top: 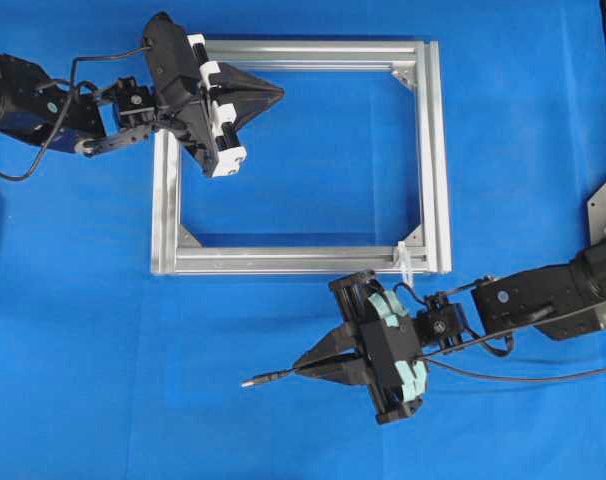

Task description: Insert the wire through the string loop located on the right side.

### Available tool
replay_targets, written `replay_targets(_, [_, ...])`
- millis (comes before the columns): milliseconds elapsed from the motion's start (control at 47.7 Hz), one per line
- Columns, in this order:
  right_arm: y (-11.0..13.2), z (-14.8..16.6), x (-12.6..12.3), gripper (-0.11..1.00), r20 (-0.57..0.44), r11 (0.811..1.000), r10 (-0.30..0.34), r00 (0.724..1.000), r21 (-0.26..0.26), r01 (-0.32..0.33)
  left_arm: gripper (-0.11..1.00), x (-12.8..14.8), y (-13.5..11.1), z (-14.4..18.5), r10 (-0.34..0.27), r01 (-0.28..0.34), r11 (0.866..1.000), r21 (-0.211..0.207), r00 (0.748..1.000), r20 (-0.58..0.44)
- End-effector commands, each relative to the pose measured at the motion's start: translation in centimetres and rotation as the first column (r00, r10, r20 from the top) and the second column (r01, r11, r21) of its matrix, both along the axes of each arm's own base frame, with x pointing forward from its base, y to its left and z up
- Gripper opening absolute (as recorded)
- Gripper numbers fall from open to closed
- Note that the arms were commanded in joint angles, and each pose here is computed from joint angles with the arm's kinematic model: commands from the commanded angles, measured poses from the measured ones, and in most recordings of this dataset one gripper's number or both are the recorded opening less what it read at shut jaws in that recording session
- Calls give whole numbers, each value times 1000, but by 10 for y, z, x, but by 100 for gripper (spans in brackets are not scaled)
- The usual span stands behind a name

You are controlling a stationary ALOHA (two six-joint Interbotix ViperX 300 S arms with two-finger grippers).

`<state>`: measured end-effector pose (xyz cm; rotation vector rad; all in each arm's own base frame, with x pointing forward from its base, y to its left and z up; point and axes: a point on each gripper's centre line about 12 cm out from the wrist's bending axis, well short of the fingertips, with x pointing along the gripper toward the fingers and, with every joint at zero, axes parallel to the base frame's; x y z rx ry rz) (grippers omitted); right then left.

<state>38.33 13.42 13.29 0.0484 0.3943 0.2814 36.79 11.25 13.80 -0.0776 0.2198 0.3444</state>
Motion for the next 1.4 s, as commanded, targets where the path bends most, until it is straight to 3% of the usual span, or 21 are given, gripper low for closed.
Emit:
replay_targets(0, [3,18,3,-4,46,1000,5,999,17,-6,2,2,1,17,-1,0,1000,16,999,47])
replay_targets(1132, [2,16,1,-4,37,1000,4,999,15,-4,2,3,1,18,-1,0,1000,17,999,51])
replay_targets(1383, [-2,11,-13,-4,11,1000,-1,1000,15,0,2,2,1,18,-3,2,1000,19,999,50])
